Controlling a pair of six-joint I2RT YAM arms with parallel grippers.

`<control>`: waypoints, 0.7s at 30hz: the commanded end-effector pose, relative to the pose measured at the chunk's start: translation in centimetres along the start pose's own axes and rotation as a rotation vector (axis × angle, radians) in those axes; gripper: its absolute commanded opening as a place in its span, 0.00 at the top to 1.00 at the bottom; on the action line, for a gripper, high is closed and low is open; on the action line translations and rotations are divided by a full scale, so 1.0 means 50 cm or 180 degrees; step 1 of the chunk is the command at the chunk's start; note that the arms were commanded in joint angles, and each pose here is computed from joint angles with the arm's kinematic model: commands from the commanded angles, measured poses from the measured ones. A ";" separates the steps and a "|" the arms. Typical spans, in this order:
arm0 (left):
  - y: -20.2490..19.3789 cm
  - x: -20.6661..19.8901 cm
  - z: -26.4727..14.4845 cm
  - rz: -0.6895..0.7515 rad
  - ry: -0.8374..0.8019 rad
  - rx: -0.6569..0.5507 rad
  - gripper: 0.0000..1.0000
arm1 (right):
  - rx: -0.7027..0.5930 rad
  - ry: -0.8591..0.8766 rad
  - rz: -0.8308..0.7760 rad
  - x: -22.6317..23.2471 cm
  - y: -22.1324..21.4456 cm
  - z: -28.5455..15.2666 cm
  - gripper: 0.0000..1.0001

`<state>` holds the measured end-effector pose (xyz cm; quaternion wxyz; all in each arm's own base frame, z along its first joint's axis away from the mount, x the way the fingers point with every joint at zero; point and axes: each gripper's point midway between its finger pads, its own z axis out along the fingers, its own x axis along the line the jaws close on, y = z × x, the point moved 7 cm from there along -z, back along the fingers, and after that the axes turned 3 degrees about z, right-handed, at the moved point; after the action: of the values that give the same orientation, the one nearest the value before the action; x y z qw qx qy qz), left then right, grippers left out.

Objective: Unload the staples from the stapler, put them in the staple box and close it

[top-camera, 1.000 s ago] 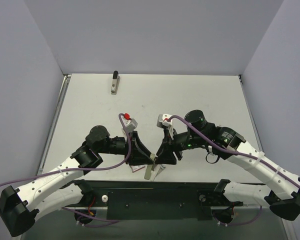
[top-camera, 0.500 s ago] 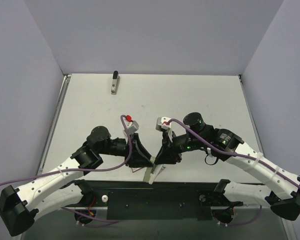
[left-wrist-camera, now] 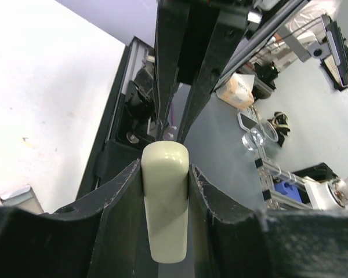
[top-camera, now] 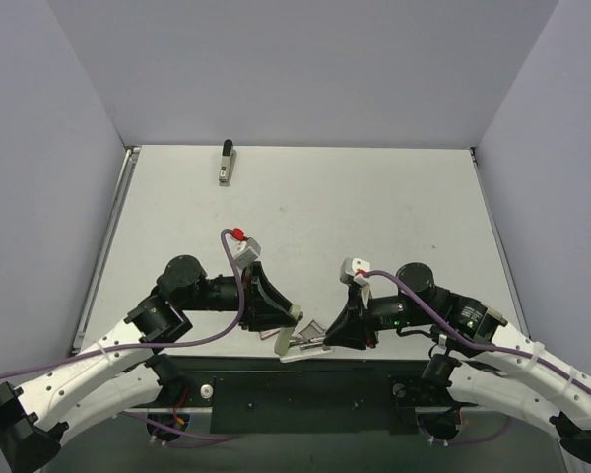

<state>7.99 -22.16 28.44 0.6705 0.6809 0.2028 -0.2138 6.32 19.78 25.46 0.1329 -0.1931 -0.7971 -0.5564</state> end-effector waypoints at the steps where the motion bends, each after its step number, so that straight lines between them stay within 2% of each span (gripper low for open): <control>1: 0.076 -0.029 -0.005 0.0375 0.0057 -0.0527 1.00 | -0.0010 0.0018 0.0218 0.006 -0.021 0.003 1.00; 6: 0.074 -0.019 0.004 0.0334 0.0057 -0.0482 1.00 | -0.0120 -0.0037 0.0219 0.012 0.014 0.001 0.98; 12: 0.063 -0.003 0.006 0.0336 0.0177 -0.0416 1.00 | -0.0217 -0.0358 0.0184 0.001 0.042 -0.009 0.71; 14: 0.059 0.002 0.007 0.0337 0.0203 -0.0377 1.00 | -0.0246 -0.0493 0.0169 -0.003 0.051 -0.015 0.65; 21: 0.053 0.026 0.015 0.0345 0.0361 -0.0305 1.00 | -0.0386 -0.0947 0.0105 -0.014 0.090 -0.040 0.60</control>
<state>9.74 -22.70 27.61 0.6746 0.6816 0.2321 -0.1629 7.98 19.49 27.84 0.0643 -0.2773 -0.7789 -0.5588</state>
